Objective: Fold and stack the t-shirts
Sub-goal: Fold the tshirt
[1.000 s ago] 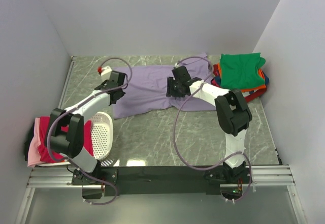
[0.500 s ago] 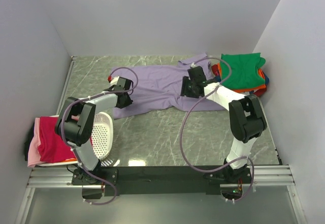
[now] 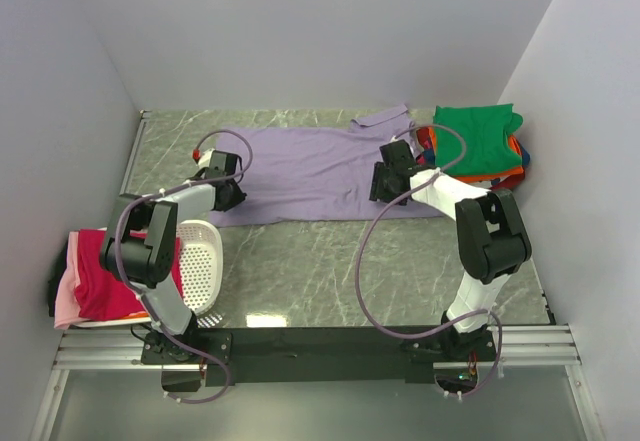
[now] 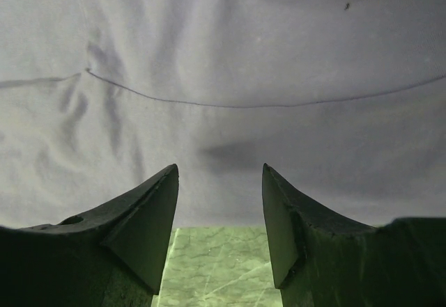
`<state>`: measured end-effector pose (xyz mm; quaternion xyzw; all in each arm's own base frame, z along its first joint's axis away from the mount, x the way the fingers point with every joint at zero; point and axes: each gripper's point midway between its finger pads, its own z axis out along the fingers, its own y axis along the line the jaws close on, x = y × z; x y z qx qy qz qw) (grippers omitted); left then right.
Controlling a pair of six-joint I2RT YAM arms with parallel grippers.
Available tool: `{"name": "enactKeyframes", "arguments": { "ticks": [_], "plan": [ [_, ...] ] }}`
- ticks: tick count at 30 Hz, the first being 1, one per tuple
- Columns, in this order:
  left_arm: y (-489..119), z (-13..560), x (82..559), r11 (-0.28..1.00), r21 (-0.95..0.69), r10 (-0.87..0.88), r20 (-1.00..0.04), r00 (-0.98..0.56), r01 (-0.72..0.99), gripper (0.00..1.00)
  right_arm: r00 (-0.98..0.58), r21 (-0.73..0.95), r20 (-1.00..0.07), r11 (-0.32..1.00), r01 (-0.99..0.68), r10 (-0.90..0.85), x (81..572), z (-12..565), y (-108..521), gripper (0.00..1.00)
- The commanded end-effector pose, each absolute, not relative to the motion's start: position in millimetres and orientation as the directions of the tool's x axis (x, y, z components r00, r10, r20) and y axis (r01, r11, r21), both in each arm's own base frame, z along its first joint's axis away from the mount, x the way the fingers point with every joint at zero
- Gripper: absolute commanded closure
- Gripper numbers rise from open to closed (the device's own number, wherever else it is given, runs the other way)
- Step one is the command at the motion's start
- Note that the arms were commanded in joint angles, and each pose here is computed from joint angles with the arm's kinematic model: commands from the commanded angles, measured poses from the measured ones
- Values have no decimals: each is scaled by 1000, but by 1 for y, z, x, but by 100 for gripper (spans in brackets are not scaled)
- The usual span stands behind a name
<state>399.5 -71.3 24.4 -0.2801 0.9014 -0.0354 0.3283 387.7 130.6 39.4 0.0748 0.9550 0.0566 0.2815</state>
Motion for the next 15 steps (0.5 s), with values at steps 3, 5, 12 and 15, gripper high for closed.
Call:
{"name": "enactKeyframes", "arguments": {
  "ticks": [3, 5, 12, 15],
  "plan": [
    [-53, 21, 376, 853, -165, -493, -566, -660, -495, 72, -827, 117, -536, 985, 124, 168, 386, 38, 121, 41],
    [-49, 23, 375, 852, -164, -493, -571, -657, -498, 72, -838, 116, -520, 986, 123, 165, 380, 31, 122, 41],
    [-36, 38, 376, 844, -164, -495, -603, -626, -510, 72, -869, 106, -472, 988, 109, 147, 364, 17, 123, 42],
    [-31, 41, 375, 839, -160, -498, -611, -615, -520, 72, -881, 102, -454, 990, 102, 137, 355, 15, 125, 42]
  ]
}}
